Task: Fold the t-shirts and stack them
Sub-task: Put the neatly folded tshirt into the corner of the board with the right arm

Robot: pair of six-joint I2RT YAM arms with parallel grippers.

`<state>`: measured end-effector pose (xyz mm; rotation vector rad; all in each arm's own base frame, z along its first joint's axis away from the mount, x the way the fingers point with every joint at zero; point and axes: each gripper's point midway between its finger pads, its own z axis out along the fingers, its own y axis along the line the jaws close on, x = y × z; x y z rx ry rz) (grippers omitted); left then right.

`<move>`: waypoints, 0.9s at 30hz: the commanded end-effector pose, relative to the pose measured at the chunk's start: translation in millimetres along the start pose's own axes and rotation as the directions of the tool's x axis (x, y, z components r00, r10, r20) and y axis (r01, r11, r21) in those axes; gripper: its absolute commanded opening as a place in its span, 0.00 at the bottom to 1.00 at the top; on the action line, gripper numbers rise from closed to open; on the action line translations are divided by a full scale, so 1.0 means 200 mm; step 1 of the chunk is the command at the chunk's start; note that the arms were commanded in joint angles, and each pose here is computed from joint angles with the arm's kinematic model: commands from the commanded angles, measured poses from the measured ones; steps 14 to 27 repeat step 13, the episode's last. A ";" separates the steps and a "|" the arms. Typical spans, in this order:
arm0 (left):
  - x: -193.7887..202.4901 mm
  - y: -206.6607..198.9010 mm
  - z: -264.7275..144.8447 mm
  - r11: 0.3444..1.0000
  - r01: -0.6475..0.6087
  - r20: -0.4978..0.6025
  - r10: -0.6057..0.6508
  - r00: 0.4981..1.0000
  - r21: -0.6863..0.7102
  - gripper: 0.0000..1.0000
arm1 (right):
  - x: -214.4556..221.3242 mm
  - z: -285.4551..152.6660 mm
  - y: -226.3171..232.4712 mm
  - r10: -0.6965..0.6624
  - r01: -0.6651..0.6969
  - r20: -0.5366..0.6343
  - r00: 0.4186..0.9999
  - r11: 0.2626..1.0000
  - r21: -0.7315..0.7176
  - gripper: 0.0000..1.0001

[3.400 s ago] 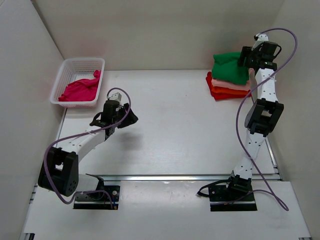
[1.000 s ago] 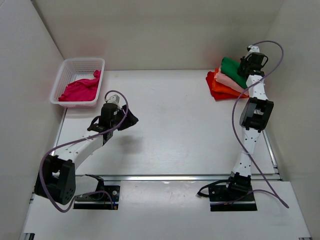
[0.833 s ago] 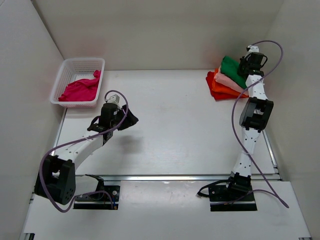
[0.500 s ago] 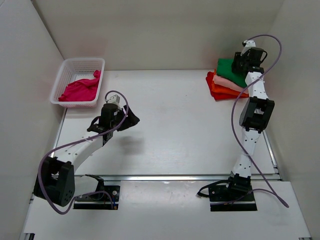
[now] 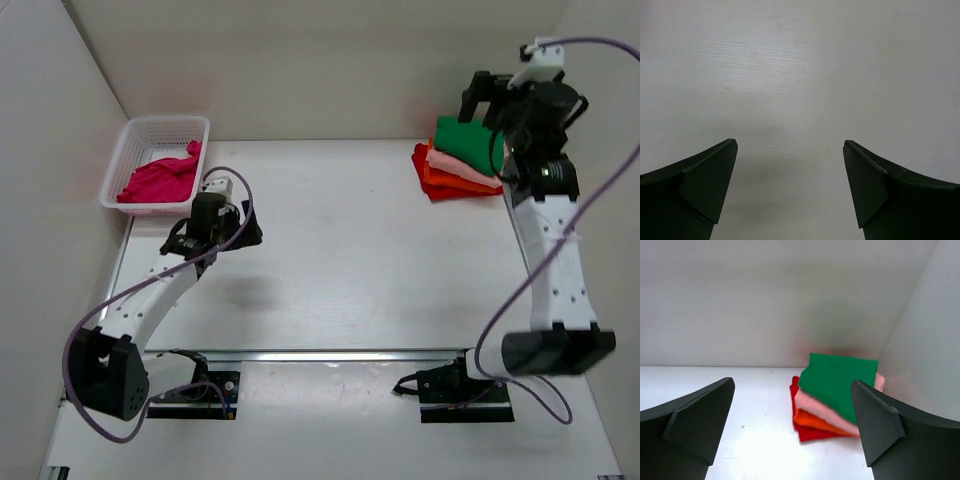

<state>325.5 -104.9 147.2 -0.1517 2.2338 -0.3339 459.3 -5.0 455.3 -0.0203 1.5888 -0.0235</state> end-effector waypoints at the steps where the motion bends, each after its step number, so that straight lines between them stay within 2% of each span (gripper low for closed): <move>1: 0.05 0.21 -0.01 0.972 -0.120 -0.172 0.086 0.981 -0.201 0.99 | 0.63 -0.10 0.06 0.123 -0.107 -0.344 0.931 0.992 0.065 0.99; 2: 0.14 0.30 -0.01 0.948 -0.133 -0.259 0.056 0.964 -0.290 0.99 | 0.64 -0.16 0.09 0.120 -0.108 -0.347 0.930 0.993 0.054 0.99; 4: 0.24 0.39 -0.04 0.901 -0.136 -0.312 0.000 0.950 -0.412 0.99 | 0.86 -0.32 0.22 0.096 -0.100 -0.438 0.894 0.995 0.016 0.99; 7: 0.36 0.39 -0.10 0.900 -0.173 -0.329 0.035 0.944 -0.399 0.99 | 1.07 -0.47 0.31 0.140 -0.175 -0.517 0.845 0.984 -0.020 0.99; 8: 0.35 0.37 -0.09 0.908 -0.165 -0.298 0.046 0.953 -0.385 0.99 | 1.14 -0.52 0.32 0.160 -0.198 -0.544 0.824 0.980 -0.013 0.99; 10: 0.36 0.31 -0.12 0.949 -0.114 -0.229 0.046 0.972 -0.294 0.98 | 1.16 -0.58 0.35 0.165 -0.221 -0.545 0.822 0.975 -0.038 0.99; 11: 0.36 0.30 -0.13 0.959 -0.092 -0.227 0.030 0.973 -0.269 0.99 | 1.22 -0.62 0.37 0.164 -0.223 -0.567 0.807 0.974 -0.037 0.99; 13: 0.33 0.32 -0.16 0.965 -0.034 -0.179 -0.013 0.984 -0.258 0.99 | 1.21 -0.65 0.39 0.168 -0.233 -0.555 0.815 0.971 -0.048 0.99; 27: 0.33 0.32 -0.16 0.965 -0.034 -0.179 -0.013 0.984 -0.258 0.99 | 1.21 -0.65 0.39 0.168 -0.233 -0.555 0.815 0.971 -0.048 0.99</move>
